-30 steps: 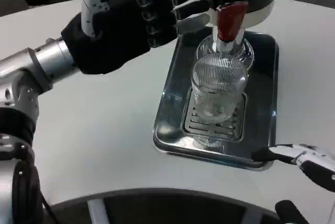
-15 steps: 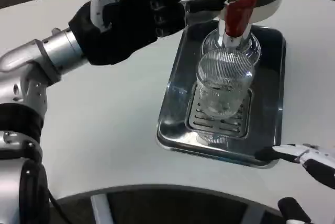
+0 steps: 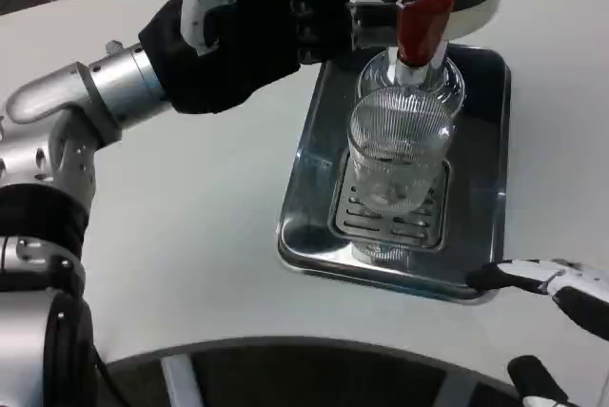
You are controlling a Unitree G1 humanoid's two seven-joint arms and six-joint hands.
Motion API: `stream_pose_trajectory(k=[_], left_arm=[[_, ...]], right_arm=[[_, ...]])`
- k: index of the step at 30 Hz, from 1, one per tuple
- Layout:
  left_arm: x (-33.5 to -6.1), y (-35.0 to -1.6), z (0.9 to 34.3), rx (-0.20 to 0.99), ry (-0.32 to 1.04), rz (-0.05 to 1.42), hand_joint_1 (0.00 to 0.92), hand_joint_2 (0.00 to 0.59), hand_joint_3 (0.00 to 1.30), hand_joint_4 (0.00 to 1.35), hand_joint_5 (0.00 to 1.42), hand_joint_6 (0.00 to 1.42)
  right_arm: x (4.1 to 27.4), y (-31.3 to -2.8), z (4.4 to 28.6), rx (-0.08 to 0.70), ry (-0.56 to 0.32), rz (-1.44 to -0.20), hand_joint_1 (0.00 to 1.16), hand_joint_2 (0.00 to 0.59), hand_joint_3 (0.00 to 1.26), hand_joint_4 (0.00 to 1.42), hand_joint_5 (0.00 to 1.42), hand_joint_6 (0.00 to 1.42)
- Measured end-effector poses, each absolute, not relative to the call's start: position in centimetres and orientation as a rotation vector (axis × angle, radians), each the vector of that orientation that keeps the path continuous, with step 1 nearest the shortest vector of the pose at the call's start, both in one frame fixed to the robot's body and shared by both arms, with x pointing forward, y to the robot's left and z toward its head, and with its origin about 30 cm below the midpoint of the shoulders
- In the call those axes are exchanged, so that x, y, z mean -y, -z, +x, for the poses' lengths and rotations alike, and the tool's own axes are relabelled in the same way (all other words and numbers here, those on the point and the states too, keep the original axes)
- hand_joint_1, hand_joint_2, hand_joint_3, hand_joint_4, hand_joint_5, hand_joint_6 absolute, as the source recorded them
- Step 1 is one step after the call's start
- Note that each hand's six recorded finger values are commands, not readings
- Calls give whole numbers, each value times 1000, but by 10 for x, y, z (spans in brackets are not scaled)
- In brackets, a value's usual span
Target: Grasp the cup under the faucet to collect the drink, then remove the cup.
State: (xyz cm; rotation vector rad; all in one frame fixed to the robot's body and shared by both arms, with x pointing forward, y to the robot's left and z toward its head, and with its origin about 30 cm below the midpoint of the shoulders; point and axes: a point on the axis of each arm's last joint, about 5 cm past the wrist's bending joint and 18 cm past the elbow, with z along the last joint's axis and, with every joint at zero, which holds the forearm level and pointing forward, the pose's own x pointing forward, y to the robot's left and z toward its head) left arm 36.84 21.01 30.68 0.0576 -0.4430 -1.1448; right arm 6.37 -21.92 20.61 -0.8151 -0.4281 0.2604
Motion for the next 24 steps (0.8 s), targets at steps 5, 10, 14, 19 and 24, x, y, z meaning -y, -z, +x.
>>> stream_pose_trajectory(k=[5, 10, 14, 19, 24], left_arm=[[-206, -308, 368, 469, 1130, 76, 13, 0, 205, 162, 230, 97], [-201, -310, 369, 486, 1132, 87, 11, 0, 204, 158, 224, 95], [-195, -314, 368, 502, 1151, 116, 11, 0, 199, 154, 222, 94], [-186, -319, 368, 527, 1182, 143, 10, 0, 197, 151, 220, 89], [-176, -325, 366, 550, 1219, 182, 10, 0, 196, 138, 220, 69]], right_arm=[[220, -206, 64, 426, -256, -813, 566, 525, 299, 219, 178, 80], [220, -207, 64, 424, -252, -815, 566, 525, 300, 227, 180, 80], [221, -207, 64, 424, -250, -815, 567, 525, 305, 229, 180, 80], [221, -207, 64, 423, -248, -815, 567, 525, 308, 229, 180, 87], [221, -207, 63, 419, -248, -814, 567, 525, 311, 230, 181, 91]])
